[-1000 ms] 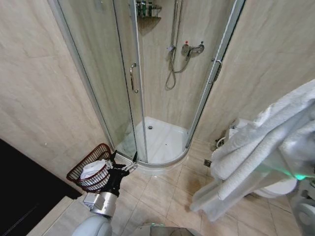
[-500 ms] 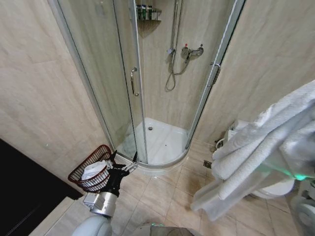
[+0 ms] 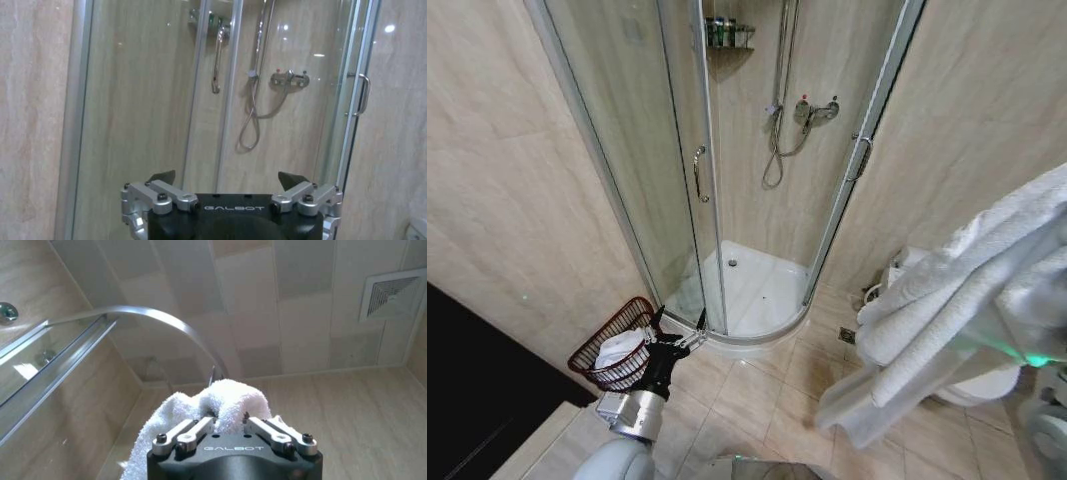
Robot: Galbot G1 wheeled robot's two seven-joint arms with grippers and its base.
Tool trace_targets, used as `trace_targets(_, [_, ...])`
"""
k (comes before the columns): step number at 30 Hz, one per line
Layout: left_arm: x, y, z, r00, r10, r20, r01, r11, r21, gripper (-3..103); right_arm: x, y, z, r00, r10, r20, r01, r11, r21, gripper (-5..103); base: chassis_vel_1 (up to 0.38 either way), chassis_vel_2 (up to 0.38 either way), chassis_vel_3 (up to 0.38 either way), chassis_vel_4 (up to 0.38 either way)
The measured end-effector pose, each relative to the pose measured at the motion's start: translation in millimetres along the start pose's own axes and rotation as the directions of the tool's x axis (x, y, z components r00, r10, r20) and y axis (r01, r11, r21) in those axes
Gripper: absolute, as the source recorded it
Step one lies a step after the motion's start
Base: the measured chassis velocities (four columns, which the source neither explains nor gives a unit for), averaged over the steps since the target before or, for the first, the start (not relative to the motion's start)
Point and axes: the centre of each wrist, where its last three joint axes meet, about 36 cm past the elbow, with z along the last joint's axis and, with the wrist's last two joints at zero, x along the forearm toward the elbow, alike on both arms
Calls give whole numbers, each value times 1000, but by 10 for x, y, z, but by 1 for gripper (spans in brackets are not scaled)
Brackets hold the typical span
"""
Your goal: Discard the used towel into the hamper.
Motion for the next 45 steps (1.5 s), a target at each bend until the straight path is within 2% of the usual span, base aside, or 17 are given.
trace_targets(45, [0,0,0,1000,0,0,0,1000,0,100,-3,28,16,1000,-4,7,4,1000,-15,11,0,0,0,0])
